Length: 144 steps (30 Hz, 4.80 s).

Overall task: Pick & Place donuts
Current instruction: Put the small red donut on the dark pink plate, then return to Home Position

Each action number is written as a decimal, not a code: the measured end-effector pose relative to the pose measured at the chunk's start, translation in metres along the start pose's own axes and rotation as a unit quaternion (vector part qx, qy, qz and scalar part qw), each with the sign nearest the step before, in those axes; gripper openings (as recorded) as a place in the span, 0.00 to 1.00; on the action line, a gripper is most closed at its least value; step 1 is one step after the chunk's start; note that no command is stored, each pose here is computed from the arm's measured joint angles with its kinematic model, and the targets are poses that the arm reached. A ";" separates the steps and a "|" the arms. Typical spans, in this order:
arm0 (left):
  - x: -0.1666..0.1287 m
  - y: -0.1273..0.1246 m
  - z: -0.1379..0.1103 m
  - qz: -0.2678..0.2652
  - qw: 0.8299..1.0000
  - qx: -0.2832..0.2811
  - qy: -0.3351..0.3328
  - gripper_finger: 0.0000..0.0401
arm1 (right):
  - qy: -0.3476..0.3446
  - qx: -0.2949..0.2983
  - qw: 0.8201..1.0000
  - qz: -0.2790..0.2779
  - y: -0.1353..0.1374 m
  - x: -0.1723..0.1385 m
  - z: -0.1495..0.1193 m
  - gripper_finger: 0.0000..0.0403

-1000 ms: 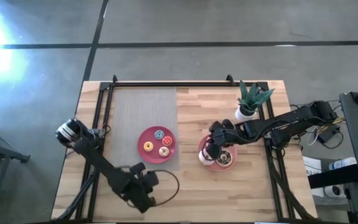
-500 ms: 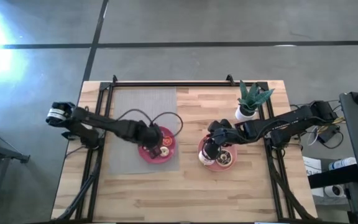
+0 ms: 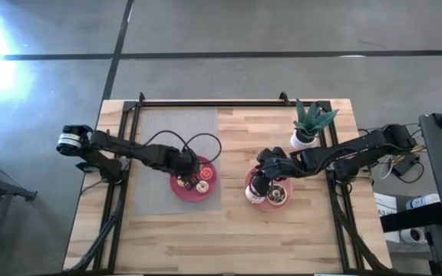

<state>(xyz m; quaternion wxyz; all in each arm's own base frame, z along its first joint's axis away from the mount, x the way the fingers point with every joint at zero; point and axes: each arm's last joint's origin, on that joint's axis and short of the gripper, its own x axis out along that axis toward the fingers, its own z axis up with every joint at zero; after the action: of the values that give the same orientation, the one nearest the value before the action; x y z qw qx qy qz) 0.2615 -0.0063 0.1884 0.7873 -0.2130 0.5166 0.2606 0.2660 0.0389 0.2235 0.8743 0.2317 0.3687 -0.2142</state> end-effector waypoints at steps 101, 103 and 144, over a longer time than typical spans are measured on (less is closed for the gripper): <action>-0.054 0.113 -0.117 -0.305 0.831 -0.039 -0.463 0.43 | -0.186 -0.062 0.976 0.097 -0.123 -0.093 -0.109 0.33; -0.054 0.113 -0.117 -0.304 0.833 -0.038 -0.460 0.43 | -0.186 -0.062 0.976 0.097 -0.123 -0.093 -0.109 0.33; -0.033 0.117 -0.114 -0.320 0.811 0.033 -0.488 0.43 | -0.186 -0.062 0.976 0.097 -0.122 -0.092 -0.109 0.31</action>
<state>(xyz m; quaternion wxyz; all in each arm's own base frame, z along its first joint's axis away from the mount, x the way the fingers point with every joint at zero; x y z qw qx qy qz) 0.0968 0.0095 0.1685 0.9814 -0.1846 -0.0244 0.0468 0.0811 0.0216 0.1943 0.9570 0.1681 0.1875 -0.1442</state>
